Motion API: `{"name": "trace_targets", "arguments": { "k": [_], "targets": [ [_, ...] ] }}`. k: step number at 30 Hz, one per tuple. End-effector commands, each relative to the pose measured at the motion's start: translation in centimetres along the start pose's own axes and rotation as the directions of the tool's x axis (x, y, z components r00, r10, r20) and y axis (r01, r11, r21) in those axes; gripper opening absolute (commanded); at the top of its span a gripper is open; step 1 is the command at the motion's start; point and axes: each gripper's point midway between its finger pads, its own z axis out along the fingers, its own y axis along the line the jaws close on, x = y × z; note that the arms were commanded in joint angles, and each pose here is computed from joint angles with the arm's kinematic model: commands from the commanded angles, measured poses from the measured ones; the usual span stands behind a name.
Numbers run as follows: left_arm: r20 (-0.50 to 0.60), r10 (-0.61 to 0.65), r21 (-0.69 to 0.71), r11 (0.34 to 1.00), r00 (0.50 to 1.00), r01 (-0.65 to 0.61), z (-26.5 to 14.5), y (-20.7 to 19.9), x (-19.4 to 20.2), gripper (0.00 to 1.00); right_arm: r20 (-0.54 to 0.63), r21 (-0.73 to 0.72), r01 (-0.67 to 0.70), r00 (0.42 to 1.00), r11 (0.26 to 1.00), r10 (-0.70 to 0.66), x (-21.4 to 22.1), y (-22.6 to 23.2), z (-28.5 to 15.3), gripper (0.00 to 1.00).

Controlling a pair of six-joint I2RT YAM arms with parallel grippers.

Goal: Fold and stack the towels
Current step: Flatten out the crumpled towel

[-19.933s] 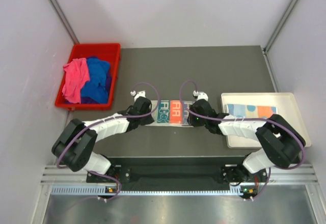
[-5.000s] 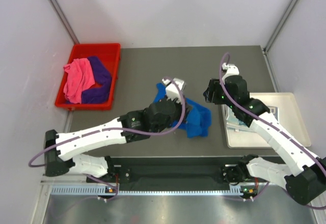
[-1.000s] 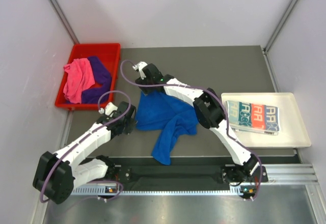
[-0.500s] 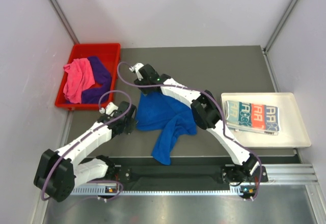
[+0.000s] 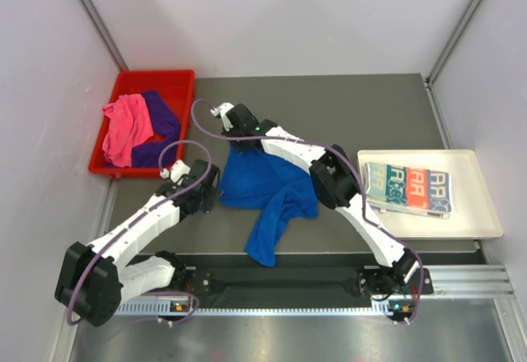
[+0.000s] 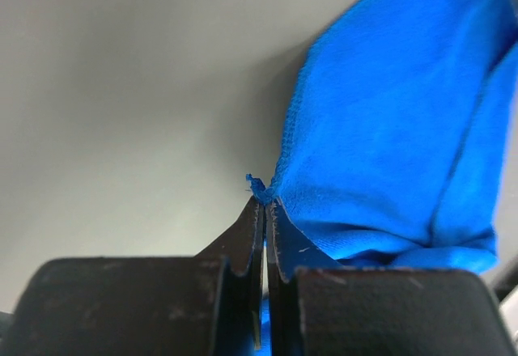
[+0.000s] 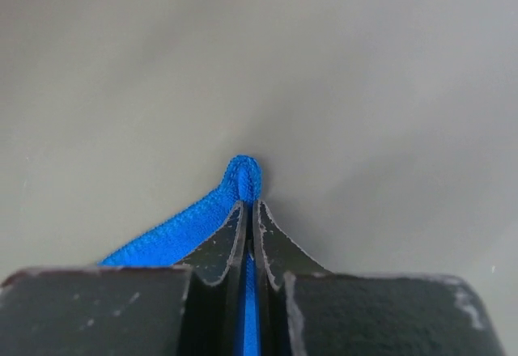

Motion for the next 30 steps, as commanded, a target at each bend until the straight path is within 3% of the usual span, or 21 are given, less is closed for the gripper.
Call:
{"name": "trace_targets", "arguments": {
  "k": [1,2,7,11,15,21,26,30],
  "targets": [
    [0.073,0.008,0.091,0.996,0.997,-0.015,-1.1,-3.4,-2.5,0.0,0.012,0.003,-0.088,0.996,0.996,0.088,-1.2,-1.5,-2.8,0.0],
    [0.083,0.037,0.1,0.994,0.996,-0.045,-1.3,-3.8,-2.9,0.0,0.008,0.019,-0.102,0.995,0.995,0.102,-0.9,-2.2,-3.1,0.0],
    [0.186,0.129,0.201,0.965,0.974,-0.166,-3.1,-8.4,-6.2,0.0,0.182,0.097,-0.163,0.973,0.982,0.144,-7.1,-6.2,-10.2,0.0],
    [0.316,0.231,0.259,0.912,0.92,-0.318,-6.5,-12.9,-9.7,0.0,0.297,0.188,-0.238,0.939,0.953,0.176,-10.4,-10.2,-16.7,0.0],
    [0.44,0.263,0.345,0.834,0.858,-0.432,-12.5,-18.1,-13.1,0.0,0.438,0.224,-0.311,0.879,0.924,0.19,-14.2,-12.7,-25.8,0.0],
    [0.572,0.33,0.406,0.682,0.751,-0.609,-21.3,-22.3,-15.7,0.0,0.576,0.234,-0.365,0.799,0.901,0.174,-16.2,-13.3,-36.9,0.0],
    [0.659,0.372,0.41,0.55,0.653,-0.727,-27.7,-23.2,-16.6,0.0,0.679,0.204,-0.4,0.716,0.893,0.165,-16.6,-12.8,-45.0,0.0],
    [0.747,0.306,0.408,0.491,0.59,-0.77,-34.0,-23.4,-18.3,0.0,0.771,0.16,-0.415,0.619,0.896,0.149,-16.9,-12.1,-53.2,0.0]
  ]
}}
